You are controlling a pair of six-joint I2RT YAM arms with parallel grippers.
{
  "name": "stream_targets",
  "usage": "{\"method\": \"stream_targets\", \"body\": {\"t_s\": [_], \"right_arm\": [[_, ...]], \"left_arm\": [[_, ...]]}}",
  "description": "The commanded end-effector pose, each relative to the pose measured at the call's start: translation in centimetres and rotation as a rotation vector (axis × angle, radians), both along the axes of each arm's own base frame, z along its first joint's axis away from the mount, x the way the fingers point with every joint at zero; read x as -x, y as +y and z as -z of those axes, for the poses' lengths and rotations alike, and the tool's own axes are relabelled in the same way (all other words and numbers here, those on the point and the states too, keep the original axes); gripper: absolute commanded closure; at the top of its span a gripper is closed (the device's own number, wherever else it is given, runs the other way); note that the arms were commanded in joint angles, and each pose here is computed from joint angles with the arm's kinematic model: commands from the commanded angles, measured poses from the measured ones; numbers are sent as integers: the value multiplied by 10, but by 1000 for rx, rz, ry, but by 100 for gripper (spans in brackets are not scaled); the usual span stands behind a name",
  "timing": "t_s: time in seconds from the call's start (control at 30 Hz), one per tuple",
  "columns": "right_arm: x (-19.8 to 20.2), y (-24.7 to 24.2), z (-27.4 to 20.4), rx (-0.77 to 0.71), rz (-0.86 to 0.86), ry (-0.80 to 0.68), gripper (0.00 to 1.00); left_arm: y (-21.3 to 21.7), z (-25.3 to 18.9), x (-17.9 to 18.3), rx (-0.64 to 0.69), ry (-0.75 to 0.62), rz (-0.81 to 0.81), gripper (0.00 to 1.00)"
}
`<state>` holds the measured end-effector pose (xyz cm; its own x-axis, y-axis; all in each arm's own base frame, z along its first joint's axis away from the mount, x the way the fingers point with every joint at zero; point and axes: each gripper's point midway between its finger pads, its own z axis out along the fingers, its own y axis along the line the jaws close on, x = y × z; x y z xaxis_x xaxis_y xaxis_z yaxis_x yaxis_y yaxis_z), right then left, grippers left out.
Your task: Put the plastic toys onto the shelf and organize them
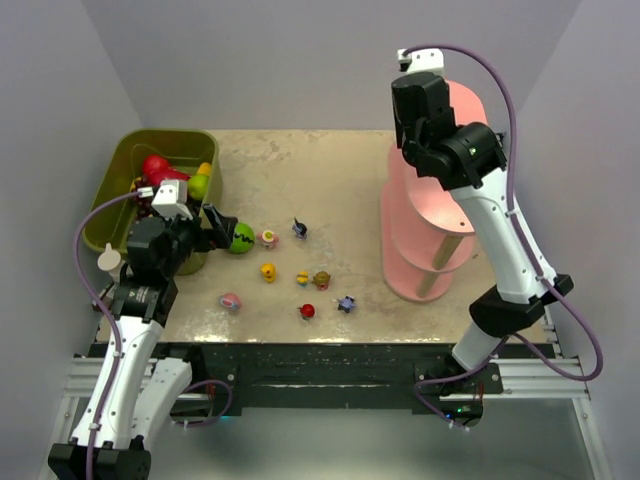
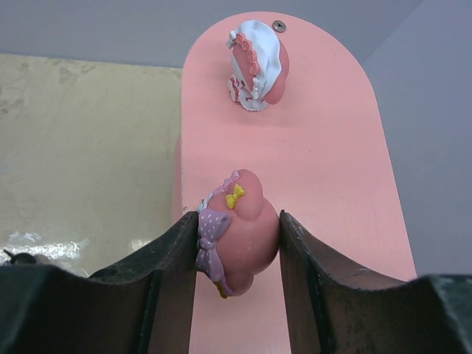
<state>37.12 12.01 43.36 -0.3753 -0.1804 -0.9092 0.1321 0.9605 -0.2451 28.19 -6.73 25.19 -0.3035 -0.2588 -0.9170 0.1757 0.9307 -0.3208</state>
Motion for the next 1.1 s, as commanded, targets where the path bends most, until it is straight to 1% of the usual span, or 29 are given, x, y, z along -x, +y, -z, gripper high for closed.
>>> {"method": "stream_targets", "body": {"t_s": [0.0,0.07,0.53,0.7,0.87,1.07], "right_arm": [[-4,-11,-11,-3,-10,13,100],[-9,-16,0,23,4,54,100],[-24,-34,15,66,32,113,100],[-30,-32,24,76,23,136,92],[-34,-28,24,82,2,134,83],[-37,-23,23,70,-19,126,77]], "left_arm": [[-1,-8,-2,8,-34,10,0],[-2,-7,-3,10,-32,14,0],[-3,-4,-3,20,-18,15,0],[-2,-4,-4,17,-17,6,0],[-1,-3,-4,15,-14,1,0],[-1,-4,-3,18,-15,-1,0]]}}
